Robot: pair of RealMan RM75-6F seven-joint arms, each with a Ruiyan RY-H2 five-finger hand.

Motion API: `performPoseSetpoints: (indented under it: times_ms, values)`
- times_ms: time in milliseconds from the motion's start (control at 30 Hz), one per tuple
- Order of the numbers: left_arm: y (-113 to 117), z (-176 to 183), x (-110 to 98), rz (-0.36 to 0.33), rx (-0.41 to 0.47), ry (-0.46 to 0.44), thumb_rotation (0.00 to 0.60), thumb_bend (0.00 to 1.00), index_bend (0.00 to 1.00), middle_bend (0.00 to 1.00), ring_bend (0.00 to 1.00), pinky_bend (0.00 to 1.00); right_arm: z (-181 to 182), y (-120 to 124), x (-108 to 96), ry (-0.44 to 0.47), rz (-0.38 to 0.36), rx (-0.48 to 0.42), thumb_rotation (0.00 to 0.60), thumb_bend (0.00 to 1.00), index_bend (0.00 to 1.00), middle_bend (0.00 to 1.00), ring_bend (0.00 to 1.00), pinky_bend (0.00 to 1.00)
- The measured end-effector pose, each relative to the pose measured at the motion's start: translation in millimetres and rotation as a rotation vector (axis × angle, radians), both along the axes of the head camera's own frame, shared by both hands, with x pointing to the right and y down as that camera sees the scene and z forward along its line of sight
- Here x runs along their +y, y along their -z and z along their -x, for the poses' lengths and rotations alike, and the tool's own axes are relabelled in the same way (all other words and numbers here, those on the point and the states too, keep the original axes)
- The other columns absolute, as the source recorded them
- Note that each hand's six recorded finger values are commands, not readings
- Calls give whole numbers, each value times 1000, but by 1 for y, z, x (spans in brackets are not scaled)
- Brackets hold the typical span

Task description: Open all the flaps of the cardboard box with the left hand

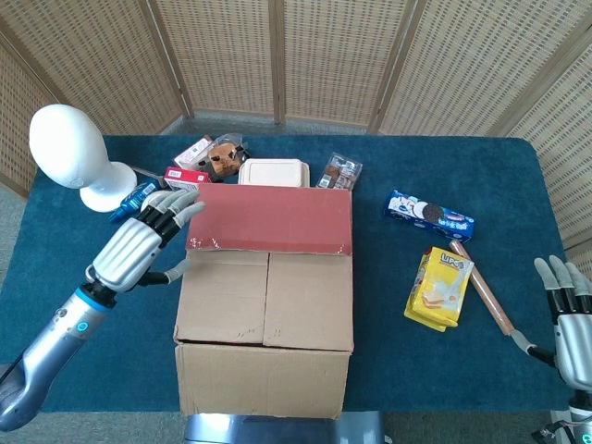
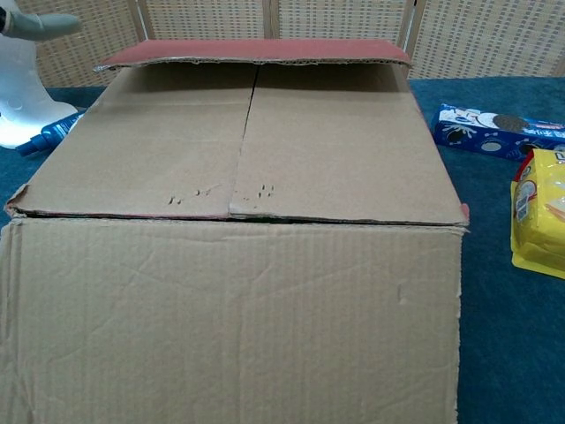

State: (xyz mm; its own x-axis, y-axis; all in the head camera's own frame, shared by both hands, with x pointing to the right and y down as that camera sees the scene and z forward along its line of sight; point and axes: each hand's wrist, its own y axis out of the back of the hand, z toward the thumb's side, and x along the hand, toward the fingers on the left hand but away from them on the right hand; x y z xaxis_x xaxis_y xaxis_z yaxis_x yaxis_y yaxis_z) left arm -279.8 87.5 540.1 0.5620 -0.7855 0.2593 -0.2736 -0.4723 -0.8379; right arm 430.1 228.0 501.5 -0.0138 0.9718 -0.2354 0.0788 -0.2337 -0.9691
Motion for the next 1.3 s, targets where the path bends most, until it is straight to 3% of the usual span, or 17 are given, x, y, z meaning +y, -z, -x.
performPoseSetpoints:
  times_ms: [200,567,1300]
  values:
    - [-15,-4,1,47,-44,7,600,334,0,0,0,26,-1,0,-1,-3,1,-3,600,0,0,0,0,144]
    - [-33,-12,3,57,-119,-7,600,333,0,0,0,25,-1,1,0,-4,4,-10,600,0,0,0,0,145]
    - [-44,-42,-28,-28,-206,14,600,340,0,0,0,41,-3,-1,-1,-7,16,-24,600,0,0,0,0,144]
